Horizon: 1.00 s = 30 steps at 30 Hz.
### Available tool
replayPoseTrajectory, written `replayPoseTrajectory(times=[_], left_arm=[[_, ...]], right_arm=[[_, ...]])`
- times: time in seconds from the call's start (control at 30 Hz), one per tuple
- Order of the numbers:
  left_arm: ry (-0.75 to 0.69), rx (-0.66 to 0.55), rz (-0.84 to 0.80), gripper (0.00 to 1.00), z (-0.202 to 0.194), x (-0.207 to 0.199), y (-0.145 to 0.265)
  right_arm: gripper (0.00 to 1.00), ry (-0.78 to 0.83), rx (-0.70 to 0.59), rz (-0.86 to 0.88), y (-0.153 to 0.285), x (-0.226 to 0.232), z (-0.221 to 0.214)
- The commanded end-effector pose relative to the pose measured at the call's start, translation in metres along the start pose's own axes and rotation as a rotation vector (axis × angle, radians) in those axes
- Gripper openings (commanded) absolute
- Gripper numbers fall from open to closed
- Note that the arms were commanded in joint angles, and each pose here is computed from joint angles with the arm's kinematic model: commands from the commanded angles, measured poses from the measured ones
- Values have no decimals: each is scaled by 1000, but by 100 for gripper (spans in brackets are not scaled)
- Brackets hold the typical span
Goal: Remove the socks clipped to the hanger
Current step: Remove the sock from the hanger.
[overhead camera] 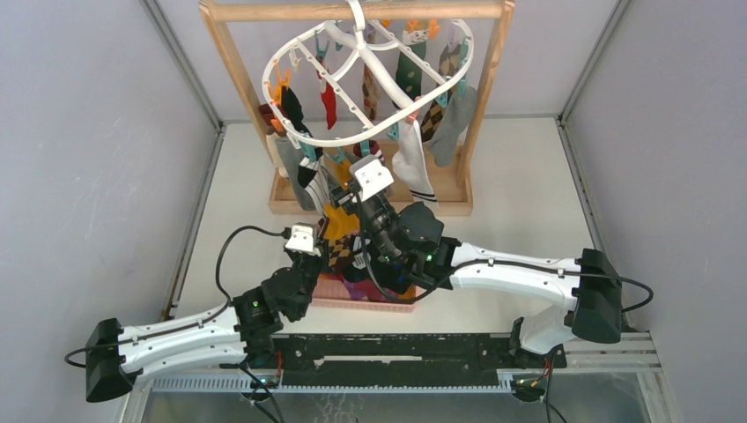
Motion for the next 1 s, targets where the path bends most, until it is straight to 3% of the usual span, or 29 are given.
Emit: replayPoseTrajectory(times=[0.0,0.97], left_arm=[[23,-26,20,0,9,2,-1],[20,-32,18,0,9,2,-2]], right_arm=[[59,-45,-23,2,-13,-6,16],[61,-72,8,-26,-36,-6,-1]])
Point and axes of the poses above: each gripper's point midway between its finger pads, its own y axis back along the fingers, its own x axis along the line the jaws close on, z = x × y, the point moved 4 cm from there along y, back along the fingers, and after that the axes turned 2 degrees about -y, right-handed, at the moved point
